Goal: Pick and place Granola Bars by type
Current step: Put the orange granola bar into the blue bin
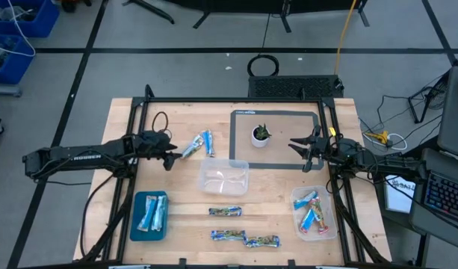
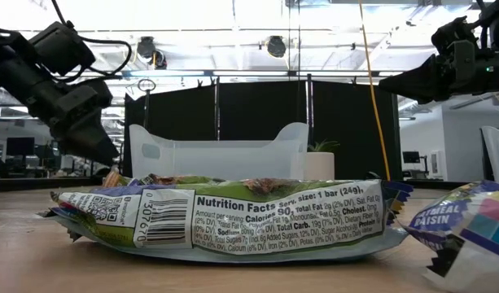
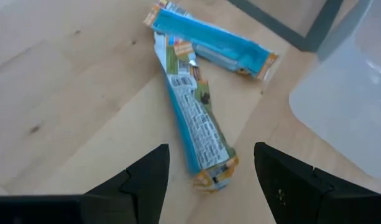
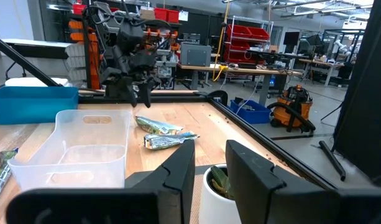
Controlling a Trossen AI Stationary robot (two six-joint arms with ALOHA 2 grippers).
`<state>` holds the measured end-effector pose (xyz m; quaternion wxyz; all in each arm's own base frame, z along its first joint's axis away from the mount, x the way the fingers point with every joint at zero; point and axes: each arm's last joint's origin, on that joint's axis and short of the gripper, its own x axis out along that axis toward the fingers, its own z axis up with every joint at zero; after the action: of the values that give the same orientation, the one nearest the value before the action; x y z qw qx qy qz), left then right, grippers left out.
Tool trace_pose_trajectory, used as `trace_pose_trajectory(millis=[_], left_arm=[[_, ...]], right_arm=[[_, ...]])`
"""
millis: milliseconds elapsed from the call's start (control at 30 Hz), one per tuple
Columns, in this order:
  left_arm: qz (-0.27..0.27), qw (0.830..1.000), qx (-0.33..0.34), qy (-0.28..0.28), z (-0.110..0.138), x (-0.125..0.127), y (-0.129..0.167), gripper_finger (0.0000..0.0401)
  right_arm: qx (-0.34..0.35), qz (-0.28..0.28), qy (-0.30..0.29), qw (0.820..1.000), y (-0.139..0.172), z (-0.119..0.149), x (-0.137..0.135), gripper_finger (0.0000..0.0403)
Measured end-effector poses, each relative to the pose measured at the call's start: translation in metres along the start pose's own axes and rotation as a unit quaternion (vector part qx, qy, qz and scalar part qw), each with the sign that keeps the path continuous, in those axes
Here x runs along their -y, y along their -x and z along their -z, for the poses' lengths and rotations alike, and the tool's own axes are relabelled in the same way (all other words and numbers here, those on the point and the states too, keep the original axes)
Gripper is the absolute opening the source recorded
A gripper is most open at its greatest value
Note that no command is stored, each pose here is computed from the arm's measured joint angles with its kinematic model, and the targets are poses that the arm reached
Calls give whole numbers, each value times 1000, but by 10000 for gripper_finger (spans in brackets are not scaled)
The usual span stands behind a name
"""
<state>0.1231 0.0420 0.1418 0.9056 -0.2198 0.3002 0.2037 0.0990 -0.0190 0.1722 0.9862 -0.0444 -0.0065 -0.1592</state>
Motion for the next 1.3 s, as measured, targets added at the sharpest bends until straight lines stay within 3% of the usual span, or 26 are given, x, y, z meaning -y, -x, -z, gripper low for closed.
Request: trace_pose_trajectory(millis=[333,700,1300], left_arm=[[13,999,-29,-11,8,8,0,239],[-43,998,-25,-33,12,9,1,239],[-63,997,-42,-14,14,14,-21,239]], right_arm=[[0,0,0,1000,0,0,0,82],[0,0,0,1000,0,0,0,82],[0,0,0,1000,0,0,0,82]])
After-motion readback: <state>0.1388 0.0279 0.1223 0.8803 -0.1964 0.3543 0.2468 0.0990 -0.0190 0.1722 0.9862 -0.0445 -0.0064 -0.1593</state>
